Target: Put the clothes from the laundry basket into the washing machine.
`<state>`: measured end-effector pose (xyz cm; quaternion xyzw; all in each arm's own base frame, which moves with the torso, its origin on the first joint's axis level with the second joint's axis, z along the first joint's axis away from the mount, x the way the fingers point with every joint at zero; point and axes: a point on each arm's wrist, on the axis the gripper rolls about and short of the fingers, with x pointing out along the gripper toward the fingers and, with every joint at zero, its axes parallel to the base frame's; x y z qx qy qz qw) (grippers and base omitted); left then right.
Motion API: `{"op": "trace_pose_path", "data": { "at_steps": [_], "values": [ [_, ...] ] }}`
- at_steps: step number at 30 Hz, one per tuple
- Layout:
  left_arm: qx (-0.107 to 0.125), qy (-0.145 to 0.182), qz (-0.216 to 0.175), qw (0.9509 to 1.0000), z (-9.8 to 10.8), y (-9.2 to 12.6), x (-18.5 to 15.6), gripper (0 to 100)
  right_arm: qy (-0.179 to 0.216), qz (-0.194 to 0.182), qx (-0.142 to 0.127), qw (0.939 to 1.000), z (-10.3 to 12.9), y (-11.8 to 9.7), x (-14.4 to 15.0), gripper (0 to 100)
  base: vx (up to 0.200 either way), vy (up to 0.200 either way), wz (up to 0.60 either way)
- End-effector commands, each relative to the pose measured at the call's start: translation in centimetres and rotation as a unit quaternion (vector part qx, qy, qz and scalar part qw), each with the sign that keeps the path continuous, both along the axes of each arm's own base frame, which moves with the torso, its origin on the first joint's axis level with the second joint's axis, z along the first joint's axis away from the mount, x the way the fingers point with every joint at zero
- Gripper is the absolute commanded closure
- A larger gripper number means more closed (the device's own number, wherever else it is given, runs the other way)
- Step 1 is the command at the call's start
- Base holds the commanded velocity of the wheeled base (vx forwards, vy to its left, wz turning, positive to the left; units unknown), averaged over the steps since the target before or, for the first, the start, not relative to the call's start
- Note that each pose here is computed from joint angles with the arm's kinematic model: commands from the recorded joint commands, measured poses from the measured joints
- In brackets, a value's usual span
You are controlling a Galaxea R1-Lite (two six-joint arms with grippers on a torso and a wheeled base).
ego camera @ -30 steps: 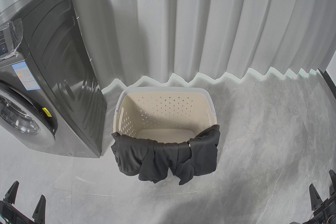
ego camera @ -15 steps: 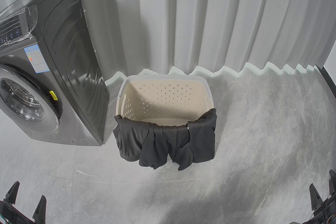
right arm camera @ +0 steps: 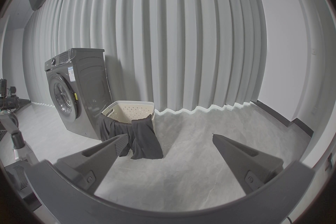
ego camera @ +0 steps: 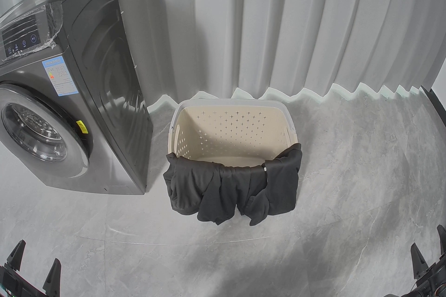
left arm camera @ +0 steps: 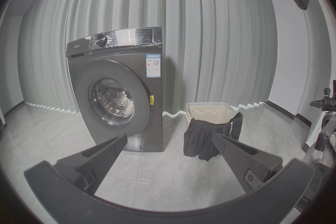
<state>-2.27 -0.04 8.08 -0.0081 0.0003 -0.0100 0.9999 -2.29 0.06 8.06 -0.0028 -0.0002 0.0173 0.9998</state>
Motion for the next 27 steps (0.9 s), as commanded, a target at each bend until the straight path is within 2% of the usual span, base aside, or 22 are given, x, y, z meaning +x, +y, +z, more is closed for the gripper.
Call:
{"op": "trace_pose_path", "data": {
  "at_steps": [1,27],
  "values": [
    [0.0,0.0,0.0,1.0,-0.48,0.0,-0.01,0,0.001,0.0,0.0,1.0,-0.53,0.0,0.01,0,0.0,0.2,0.0],
    [0.0,0.0,0.0,1.0,-0.48,0.0,-0.01,0,0.001,0.0,0.0,1.0,-0.53,0.0,0.01,0,0.0,0.2,0.0]
  ]
}}
